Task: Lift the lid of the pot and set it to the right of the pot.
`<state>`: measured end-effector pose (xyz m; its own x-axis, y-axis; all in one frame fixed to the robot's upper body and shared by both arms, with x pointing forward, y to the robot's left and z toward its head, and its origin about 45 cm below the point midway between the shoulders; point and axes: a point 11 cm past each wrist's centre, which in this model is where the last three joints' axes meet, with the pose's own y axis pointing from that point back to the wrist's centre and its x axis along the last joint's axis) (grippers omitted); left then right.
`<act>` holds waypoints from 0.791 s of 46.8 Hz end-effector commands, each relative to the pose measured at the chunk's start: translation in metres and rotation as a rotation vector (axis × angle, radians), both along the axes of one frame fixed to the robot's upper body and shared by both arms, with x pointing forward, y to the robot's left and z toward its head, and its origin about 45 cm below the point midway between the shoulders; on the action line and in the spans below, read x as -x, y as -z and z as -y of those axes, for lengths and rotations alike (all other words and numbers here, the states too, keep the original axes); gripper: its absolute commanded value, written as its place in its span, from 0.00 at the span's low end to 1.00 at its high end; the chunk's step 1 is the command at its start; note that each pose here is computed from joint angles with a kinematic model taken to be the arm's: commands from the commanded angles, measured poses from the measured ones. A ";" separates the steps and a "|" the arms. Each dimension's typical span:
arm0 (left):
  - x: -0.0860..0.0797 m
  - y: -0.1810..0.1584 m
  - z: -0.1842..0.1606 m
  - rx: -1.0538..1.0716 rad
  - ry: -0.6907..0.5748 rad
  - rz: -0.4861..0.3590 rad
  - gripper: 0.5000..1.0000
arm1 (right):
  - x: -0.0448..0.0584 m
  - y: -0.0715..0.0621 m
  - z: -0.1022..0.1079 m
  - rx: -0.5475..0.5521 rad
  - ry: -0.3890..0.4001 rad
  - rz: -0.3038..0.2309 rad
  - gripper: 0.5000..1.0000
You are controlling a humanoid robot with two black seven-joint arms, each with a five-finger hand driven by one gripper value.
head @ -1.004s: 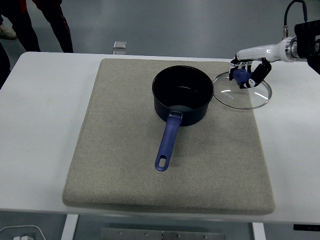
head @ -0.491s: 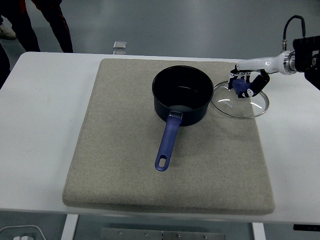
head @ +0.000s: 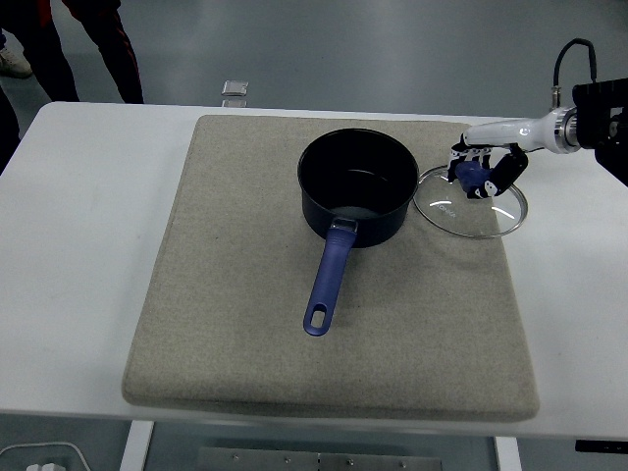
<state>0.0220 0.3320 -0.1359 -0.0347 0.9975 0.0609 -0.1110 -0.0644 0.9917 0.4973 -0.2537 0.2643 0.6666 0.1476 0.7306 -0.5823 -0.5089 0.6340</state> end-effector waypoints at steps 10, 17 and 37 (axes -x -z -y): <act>0.000 0.000 0.000 0.000 0.000 0.000 1.00 | 0.000 -0.002 0.001 -0.025 0.017 -0.018 0.00; 0.000 0.000 0.000 0.000 0.000 0.000 1.00 | 0.002 -0.001 -0.001 -0.065 0.040 -0.062 0.17; 0.000 0.000 0.000 0.000 0.000 0.000 1.00 | 0.004 0.001 -0.001 -0.063 0.044 -0.096 0.89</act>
